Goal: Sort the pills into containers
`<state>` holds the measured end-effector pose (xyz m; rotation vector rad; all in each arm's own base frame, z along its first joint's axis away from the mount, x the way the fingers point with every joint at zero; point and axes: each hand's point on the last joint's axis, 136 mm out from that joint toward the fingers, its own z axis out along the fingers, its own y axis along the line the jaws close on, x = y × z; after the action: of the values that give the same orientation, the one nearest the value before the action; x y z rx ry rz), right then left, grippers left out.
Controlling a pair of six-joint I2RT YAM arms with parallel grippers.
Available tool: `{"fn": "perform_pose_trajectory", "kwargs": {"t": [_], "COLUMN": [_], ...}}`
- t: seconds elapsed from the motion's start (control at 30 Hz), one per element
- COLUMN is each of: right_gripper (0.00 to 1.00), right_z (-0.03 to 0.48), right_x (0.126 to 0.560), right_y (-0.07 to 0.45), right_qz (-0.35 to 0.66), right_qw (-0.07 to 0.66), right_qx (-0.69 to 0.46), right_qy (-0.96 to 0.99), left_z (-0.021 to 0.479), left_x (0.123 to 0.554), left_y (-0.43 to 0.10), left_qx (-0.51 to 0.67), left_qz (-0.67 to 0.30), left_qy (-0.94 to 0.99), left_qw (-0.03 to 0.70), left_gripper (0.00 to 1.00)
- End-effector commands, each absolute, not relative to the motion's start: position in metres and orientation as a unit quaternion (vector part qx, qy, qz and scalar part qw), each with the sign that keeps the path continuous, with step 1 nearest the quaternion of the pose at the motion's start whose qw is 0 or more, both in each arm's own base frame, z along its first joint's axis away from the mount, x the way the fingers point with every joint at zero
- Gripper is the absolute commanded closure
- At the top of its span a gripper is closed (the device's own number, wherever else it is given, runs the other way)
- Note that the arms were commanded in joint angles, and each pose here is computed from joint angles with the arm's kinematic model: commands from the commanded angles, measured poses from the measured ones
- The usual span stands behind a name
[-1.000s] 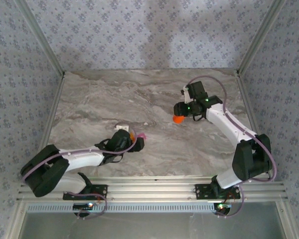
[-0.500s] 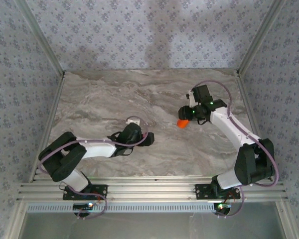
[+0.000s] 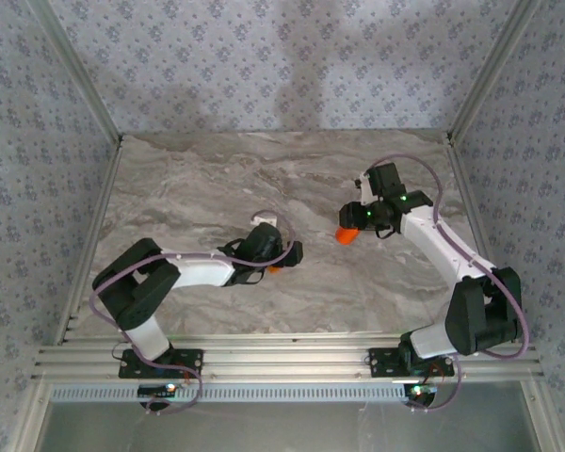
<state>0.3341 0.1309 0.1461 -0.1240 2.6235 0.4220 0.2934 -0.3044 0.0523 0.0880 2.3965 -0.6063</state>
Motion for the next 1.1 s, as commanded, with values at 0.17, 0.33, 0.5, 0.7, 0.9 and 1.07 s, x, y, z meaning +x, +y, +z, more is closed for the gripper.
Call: {"fn": "perform_pose_trajectory", "kwargs": {"t": [0.17,0.33,0.5,0.7,0.9,1.07], "right_gripper": [0.57,0.56,0.56,0.56,0.55,0.55], "right_z": [0.159,0.163,0.17,0.167,0.165,0.162], "right_x": [0.331,0.328,0.328,0.323,0.325,0.326], "right_y": [0.133,0.133,0.132,0.134,0.134,0.134], "right_qz": [0.173,0.176,0.176,0.183,0.182,0.18], "right_qw": [0.252,0.257,0.267,0.256,0.258,0.256], "right_qx": [-0.043,-0.044,-0.042,-0.043,-0.042,-0.042], "right_qy": [0.951,0.949,0.947,0.948,0.948,0.949], "left_z": [0.076,0.074,0.068,0.066,0.062,0.062], "left_x": [0.261,0.244,0.24,0.244,0.233,0.22], "left_y": [-0.285,-0.29,-0.29,-0.265,-0.268,-0.284], "left_qx": [0.02,0.026,0.016,-0.037,-0.032,-0.017], "left_qz": [-0.216,-0.223,-0.213,-0.166,-0.179,-0.206], "left_qy": [0.917,0.918,0.92,0.916,0.921,0.919], "left_qw": [0.334,0.327,0.329,0.363,0.344,0.335], "left_gripper": [0.01,0.01,0.01,0.01,0.01,0.01]}}
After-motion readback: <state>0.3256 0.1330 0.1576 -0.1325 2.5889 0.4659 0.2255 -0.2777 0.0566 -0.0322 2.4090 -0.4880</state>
